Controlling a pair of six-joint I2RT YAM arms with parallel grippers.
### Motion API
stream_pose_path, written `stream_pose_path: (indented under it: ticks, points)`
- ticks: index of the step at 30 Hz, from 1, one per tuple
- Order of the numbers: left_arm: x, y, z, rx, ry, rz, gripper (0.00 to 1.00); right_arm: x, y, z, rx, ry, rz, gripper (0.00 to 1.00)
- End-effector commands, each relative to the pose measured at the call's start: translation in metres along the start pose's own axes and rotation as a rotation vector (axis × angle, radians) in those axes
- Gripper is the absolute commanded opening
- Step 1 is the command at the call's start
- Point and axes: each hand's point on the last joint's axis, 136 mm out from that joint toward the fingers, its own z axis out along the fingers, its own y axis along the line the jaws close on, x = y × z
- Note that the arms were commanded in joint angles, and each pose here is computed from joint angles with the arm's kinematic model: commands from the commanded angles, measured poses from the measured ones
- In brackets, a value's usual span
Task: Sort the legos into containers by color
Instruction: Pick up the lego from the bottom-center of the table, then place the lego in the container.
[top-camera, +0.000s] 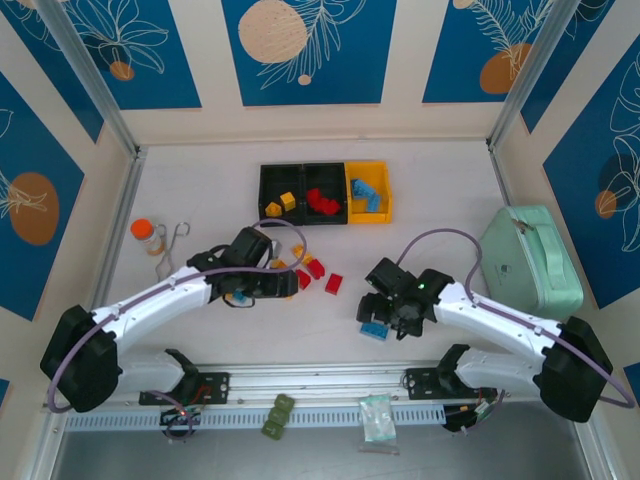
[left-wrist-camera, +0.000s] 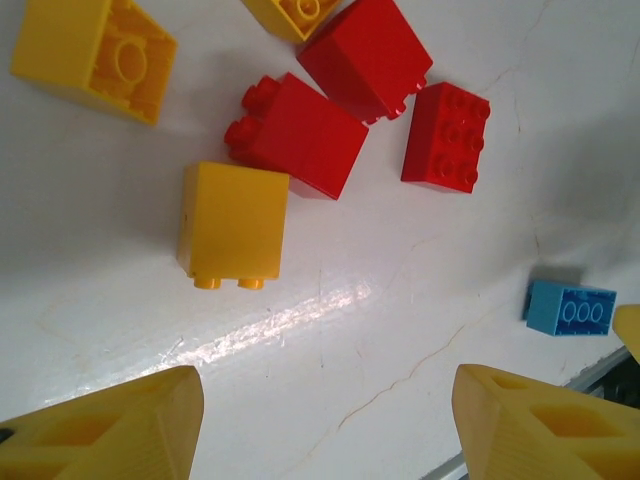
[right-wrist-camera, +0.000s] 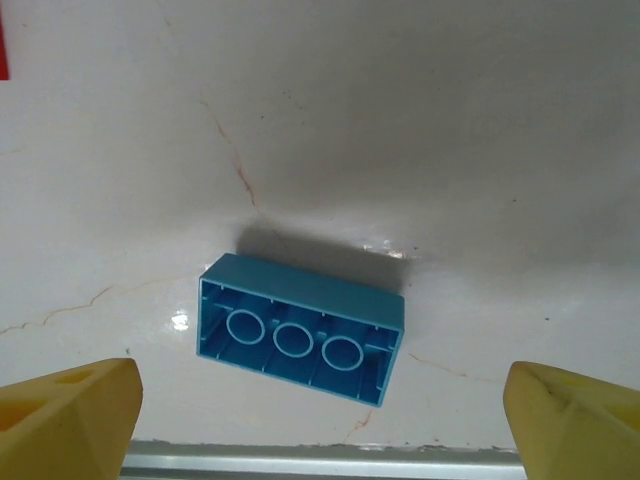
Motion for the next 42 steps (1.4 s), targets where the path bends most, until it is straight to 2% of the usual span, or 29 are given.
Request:
stream_pose_path:
  ticks: [1, 9, 18, 22, 28, 36, 42]
  points:
    - [0.008, -0.005, 0.003, 0.036, 0.014, -0.019, 0.67, 0.0, 0.003, 0.011, 0.015, 0.0, 0.038, 0.93]
    - [0.013, -0.002, 0.01, 0.027, 0.026, -0.031, 0.66, 0.007, 0.005, 0.036, 0.086, 0.062, 0.046, 0.89]
    - [0.015, -0.003, 0.017, 0.025, 0.041, -0.039, 0.66, 0.003, 0.012, 0.029, 0.083, 0.047, 0.017, 0.59]
    - [0.014, -0.006, 0.016, 0.032, 0.036, -0.037, 0.66, -0.01, 0.019, 0.012, 0.062, 0.003, -0.011, 0.56]
    - [0.009, -0.01, 0.011, 0.038, 0.007, -0.048, 0.66, -0.059, 0.039, -0.021, -0.037, -0.089, -0.032, 0.56]
    - [0.005, -0.014, 0.008, 0.054, -0.019, -0.075, 0.66, -0.161, 0.064, -0.061, -0.116, -0.221, -0.052, 0.57]
    - [0.004, -0.014, 0.009, 0.047, -0.022, -0.087, 0.66, -0.234, 0.075, -0.064, -0.134, -0.272, -0.022, 0.57]
